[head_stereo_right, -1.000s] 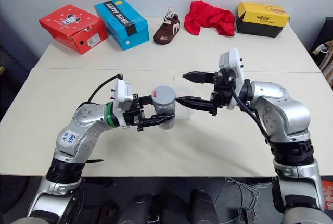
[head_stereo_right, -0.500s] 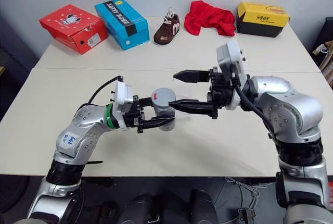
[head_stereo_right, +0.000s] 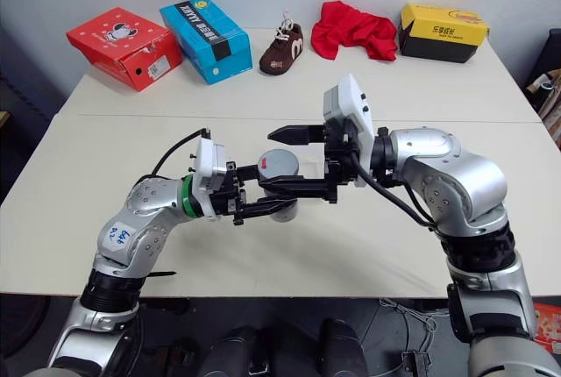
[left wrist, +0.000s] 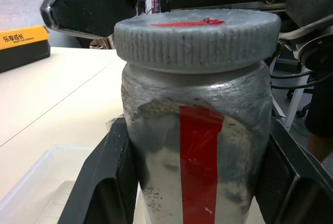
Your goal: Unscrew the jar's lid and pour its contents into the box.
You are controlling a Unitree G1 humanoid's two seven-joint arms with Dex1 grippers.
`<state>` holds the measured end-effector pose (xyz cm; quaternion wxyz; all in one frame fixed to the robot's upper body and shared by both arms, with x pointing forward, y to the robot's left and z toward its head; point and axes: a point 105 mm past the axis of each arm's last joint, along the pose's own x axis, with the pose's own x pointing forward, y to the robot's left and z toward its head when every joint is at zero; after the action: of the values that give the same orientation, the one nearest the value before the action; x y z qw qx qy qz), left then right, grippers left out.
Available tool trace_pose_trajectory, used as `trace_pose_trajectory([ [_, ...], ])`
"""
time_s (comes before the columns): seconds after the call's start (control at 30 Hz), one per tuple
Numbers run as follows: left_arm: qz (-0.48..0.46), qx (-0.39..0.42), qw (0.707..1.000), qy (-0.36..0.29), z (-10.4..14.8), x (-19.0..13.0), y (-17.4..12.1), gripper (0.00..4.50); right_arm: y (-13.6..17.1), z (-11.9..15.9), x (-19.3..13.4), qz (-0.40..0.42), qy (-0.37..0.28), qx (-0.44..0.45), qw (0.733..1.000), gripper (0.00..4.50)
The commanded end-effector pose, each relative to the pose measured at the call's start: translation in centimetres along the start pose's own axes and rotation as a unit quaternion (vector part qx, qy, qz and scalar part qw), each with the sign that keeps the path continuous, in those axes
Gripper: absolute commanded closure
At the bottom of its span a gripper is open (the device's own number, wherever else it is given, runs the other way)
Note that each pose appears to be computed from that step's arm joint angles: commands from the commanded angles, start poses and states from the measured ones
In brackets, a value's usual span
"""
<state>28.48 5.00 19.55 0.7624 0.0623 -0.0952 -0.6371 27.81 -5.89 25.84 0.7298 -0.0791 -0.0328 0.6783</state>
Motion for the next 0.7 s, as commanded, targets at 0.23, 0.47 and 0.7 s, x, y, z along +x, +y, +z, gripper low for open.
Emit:
trace_pose_trajectory([
  [0.23,-0.010,0.019,1.000,-0.021,1.1,0.4,-0.7,2.15,0.3,0.2,0.3,0.011,-0.008,-0.018,1.000,1.26],
  [0.47,-0.008,0.021,1.000,-0.021,1.2,0.3,-0.6,2.15,0.7,0.6,0.2,0.036,-0.055,0.027,0.997,1.98],
  [0.7,0.000,0.030,0.999,-0.016,1.1,-0.1,0.0,2.15,-0.1,4.4,-2.8,0.016,-0.192,0.138,0.972,1.98],
])
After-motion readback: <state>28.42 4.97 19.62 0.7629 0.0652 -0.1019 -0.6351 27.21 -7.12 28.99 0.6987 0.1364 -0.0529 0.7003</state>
